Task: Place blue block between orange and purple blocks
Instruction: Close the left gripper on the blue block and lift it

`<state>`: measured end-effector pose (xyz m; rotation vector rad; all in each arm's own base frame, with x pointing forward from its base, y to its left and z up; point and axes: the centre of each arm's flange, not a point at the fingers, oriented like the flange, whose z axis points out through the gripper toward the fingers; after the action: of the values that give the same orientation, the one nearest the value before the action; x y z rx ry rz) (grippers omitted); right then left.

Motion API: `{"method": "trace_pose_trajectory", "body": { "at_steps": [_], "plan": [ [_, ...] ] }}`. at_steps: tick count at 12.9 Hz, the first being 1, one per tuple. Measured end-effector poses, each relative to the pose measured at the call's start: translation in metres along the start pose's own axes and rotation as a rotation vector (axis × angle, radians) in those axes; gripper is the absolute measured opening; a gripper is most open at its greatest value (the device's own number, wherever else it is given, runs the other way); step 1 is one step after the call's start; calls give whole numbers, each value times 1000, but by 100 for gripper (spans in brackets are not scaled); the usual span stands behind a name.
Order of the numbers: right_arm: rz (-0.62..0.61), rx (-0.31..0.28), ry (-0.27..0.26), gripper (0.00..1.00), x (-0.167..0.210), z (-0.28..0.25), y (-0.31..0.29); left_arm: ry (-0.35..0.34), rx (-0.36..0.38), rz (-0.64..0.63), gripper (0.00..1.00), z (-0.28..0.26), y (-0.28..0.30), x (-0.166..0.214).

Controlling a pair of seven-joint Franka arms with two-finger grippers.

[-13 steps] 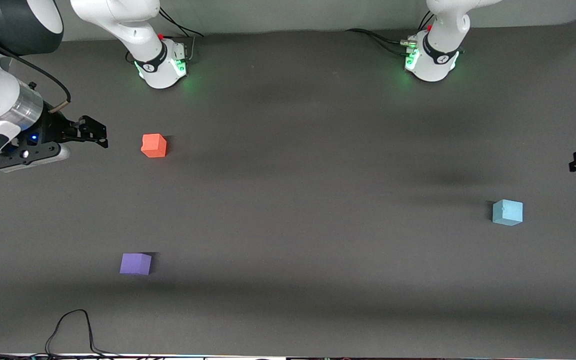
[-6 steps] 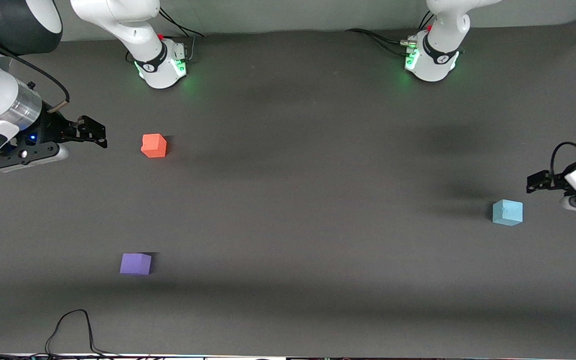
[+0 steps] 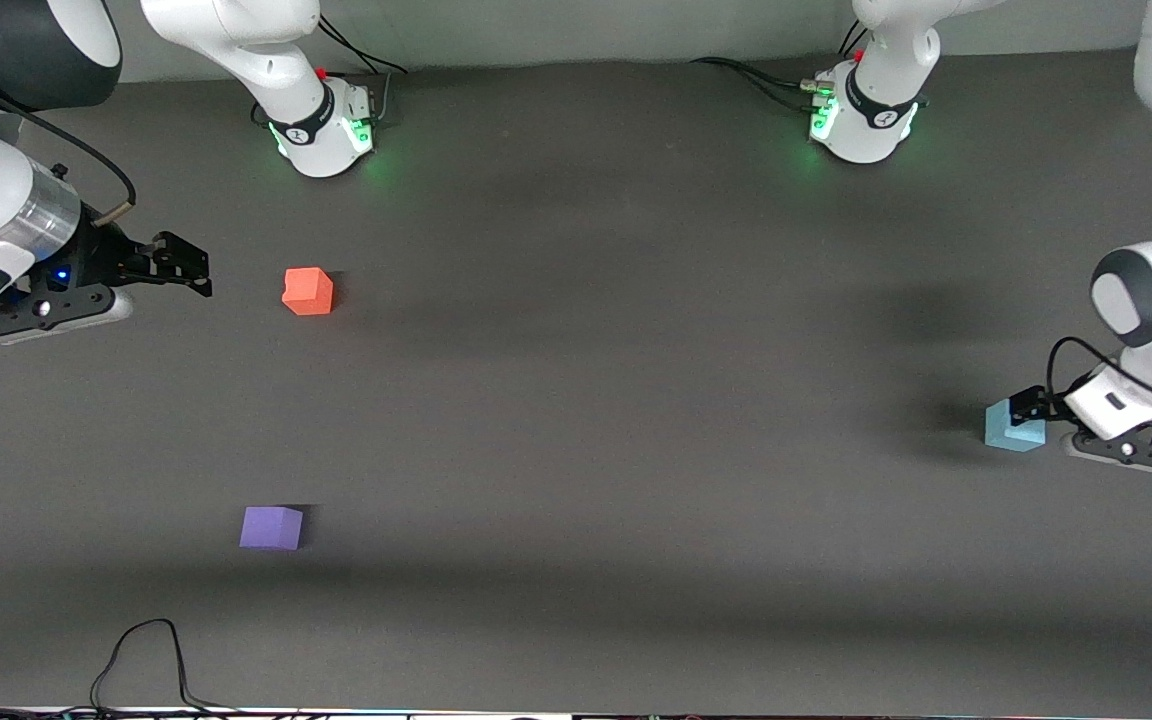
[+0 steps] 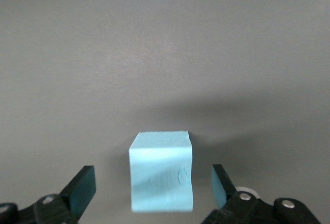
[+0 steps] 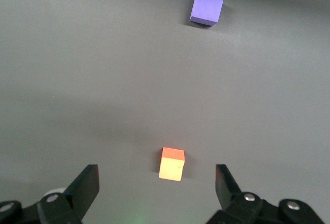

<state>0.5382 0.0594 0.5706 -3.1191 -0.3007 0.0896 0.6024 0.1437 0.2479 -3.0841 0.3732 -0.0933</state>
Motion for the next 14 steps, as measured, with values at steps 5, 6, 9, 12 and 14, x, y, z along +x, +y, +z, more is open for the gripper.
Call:
{"method": "trace_pose_trajectory", "body": {
  "at_steps": [5, 6, 9, 12, 14],
  "plan": [
    [0, 0, 0, 100, 0, 0, 0, -40, -21, -1, 100, 38, 4, -9],
    [0, 0, 0, 100, 0, 0, 0, -46, -24, -1, 100, 42, 4, -10],
    [0, 0, -1, 100, 0, 0, 0, -45, -24, -1, 100, 45, 4, -10],
    [0, 0, -2, 100, 0, 1, 0, -39, -21, -2, 96, 43, 3, -8],
    [-1, 0, -3, 100, 0, 1, -1, -39, -21, -3, 65, 43, 3, -8]
  ]
}}
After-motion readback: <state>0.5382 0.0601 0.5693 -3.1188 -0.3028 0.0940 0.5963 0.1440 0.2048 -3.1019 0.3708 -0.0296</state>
